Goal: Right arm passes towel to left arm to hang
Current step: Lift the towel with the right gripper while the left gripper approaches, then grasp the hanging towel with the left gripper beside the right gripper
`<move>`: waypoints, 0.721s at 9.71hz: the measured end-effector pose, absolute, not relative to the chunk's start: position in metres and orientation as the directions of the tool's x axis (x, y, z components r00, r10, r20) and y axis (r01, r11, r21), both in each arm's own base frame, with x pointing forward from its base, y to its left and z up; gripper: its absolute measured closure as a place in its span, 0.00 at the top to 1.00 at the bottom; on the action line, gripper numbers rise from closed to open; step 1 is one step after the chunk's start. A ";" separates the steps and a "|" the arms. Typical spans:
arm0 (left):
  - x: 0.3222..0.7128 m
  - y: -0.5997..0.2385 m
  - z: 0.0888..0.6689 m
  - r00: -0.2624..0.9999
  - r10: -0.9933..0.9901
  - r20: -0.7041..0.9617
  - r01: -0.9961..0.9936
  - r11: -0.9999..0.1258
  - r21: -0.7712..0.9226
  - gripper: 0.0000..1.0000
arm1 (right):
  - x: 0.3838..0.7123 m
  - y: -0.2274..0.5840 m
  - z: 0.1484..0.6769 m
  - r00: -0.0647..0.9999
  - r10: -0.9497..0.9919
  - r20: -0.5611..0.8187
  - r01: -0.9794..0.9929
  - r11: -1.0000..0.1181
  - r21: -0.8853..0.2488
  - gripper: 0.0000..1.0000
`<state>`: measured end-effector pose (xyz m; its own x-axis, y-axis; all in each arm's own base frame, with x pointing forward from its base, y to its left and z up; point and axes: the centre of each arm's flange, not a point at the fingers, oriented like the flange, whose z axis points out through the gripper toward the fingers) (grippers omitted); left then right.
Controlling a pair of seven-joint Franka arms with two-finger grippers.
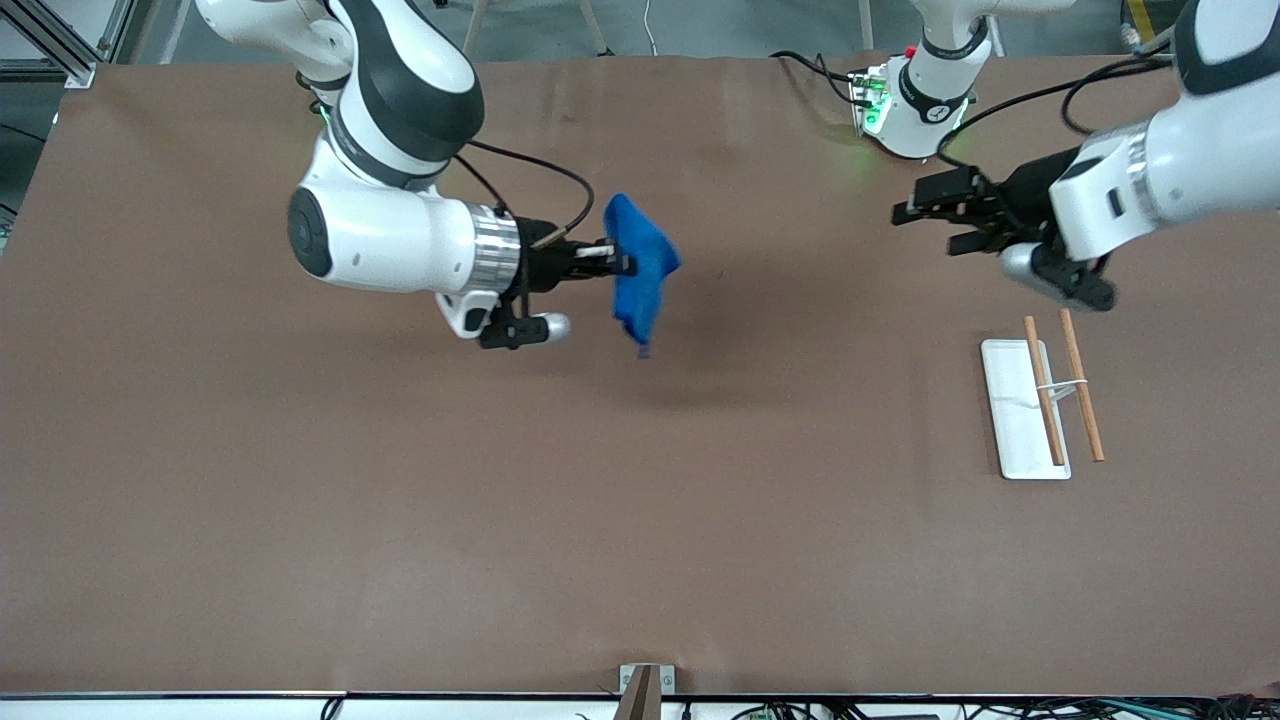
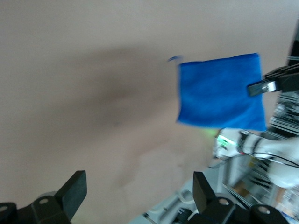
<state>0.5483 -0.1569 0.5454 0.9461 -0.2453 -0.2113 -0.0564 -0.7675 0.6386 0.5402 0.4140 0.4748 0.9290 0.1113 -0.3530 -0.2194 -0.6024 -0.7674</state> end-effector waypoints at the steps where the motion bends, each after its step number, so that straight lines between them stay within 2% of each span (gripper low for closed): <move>1: 0.554 -0.166 0.523 0.934 -0.254 -0.250 -0.006 -0.713 0.702 1.00 | 0.539 0.422 0.472 0.915 0.130 -0.381 -0.263 -0.524 -0.810 0.05; 5: 0.557 -0.200 0.455 0.902 -0.326 -0.282 0.071 -0.532 0.844 1.00 | 0.534 0.445 0.486 0.874 0.118 -0.472 -0.426 -0.282 -0.860 0.05; 7: 0.545 -0.212 0.423 0.904 -0.325 -0.277 0.117 -0.435 0.893 1.00 | 0.519 0.467 0.487 0.868 0.115 -0.483 -0.443 -0.259 -0.858 0.05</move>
<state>0.5452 -0.2125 0.4232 0.9042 -0.3252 -0.2770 0.1170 -0.4351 0.8928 0.5192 0.4670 0.4865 0.8681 0.1147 -0.4829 -0.4432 -0.2589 -0.8582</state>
